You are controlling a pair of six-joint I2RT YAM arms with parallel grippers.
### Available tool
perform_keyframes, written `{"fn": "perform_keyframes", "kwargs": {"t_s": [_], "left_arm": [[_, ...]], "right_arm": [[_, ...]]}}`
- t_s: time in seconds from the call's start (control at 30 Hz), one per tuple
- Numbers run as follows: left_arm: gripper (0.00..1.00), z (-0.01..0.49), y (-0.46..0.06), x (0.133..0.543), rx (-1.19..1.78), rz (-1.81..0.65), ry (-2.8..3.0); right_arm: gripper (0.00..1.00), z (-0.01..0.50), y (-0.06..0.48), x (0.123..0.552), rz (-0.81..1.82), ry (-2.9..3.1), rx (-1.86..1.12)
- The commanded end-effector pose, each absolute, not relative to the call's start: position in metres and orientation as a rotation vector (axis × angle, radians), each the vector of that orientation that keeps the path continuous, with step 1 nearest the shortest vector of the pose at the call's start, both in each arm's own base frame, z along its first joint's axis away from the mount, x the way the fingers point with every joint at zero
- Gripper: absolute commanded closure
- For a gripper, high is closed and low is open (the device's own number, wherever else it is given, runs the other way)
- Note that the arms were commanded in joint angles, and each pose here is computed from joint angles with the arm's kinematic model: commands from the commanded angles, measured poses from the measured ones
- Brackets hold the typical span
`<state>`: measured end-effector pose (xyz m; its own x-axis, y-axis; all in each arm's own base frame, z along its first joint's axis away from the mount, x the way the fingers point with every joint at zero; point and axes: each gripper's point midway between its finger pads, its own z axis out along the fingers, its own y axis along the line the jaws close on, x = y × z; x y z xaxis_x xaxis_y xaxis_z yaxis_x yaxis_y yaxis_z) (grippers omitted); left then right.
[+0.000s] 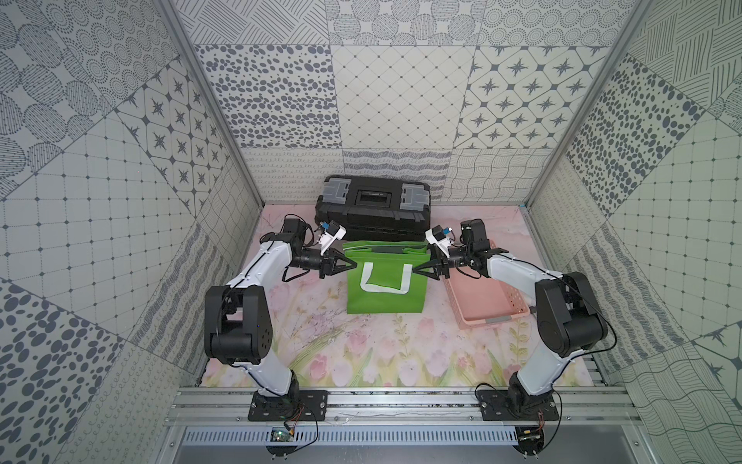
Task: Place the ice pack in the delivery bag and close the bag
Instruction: Close the delivery bag at the center of the board.
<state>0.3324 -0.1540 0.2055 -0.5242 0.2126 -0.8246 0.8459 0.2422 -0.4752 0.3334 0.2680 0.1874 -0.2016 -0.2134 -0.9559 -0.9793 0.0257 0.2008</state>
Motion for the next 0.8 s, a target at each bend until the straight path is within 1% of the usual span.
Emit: {"fn": "perform_keyframes", "kwargs": {"t_s": [0.0, 0.03, 0.23, 0.27, 0.3, 0.33, 0.37, 0.4, 0.43, 0.47, 0.53, 0.63, 0.67, 0.73, 0.77], "left_arm": [[1.0, 0.222, -0.157, 0.327, 0.96, -1.383, 1.788], [1.0, 0.221, -0.157, 0.327, 0.962, -1.379, 1.791], [1.0, 0.221, -0.156, 0.324, 0.964, -1.378, 1.793], [1.0, 0.222, -0.156, 0.324, 0.966, -1.375, 1.795], [1.0, 0.223, -0.156, 0.324, 0.966, -1.374, 1.795], [1.0, 0.226, -0.156, 0.323, 0.964, -1.372, 1.795], [0.98, 0.23, -0.156, 0.323, 0.962, -1.367, 1.795], [0.91, 0.235, -0.155, 0.323, 0.957, -1.363, 1.795], [0.8, 0.241, -0.154, 0.322, 0.949, -1.358, 1.796], [0.73, 0.248, -0.152, 0.322, 0.942, -1.341, 1.806], [0.64, 0.257, -0.15, 0.321, 0.918, -1.299, 1.843], [0.55, 0.273, -0.142, 0.327, 0.813, -1.2, 1.926], [0.52, 0.278, -0.138, 0.332, 0.757, -1.149, 1.952], [0.42, 0.293, -0.132, 0.34, 0.669, -1.053, 1.955], [0.4, 0.303, -0.128, 0.346, 0.613, -1.001, 1.949]], "right_arm": [[0.47, 0.192, 0.273, 0.333, 1.259, 1.501, -1.262], [0.5, 0.192, 0.273, 0.335, 1.258, 1.508, -1.256], [0.87, 0.195, 0.258, 0.336, 1.197, 1.539, -1.218], [0.94, 0.196, 0.254, 0.338, 1.182, 1.546, -1.208], [0.99, 0.196, 0.251, 0.339, 1.17, 1.551, -1.2], [1.0, 0.198, 0.25, 0.34, 1.155, 1.555, -1.196], [1.0, 0.198, 0.249, 0.341, 1.14, 1.557, -1.199], [1.0, 0.201, 0.249, 0.341, 1.135, 1.55, -1.2], [1.0, 0.205, 0.25, 0.342, 1.134, 1.546, -1.2], [1.0, 0.206, 0.251, 0.342, 1.124, 1.544, -1.201], [1.0, 0.207, 0.253, 0.343, 1.103, 1.541, -1.208], [1.0, 0.207, 0.254, 0.344, 1.072, 1.543, -1.216], [1.0, 0.207, 0.254, 0.345, 1.059, 1.544, -1.217], [1.0, 0.209, 0.254, 0.346, 1.044, 1.54, -1.219], [1.0, 0.21, 0.254, 0.346, 1.039, 1.535, -1.222]]}}
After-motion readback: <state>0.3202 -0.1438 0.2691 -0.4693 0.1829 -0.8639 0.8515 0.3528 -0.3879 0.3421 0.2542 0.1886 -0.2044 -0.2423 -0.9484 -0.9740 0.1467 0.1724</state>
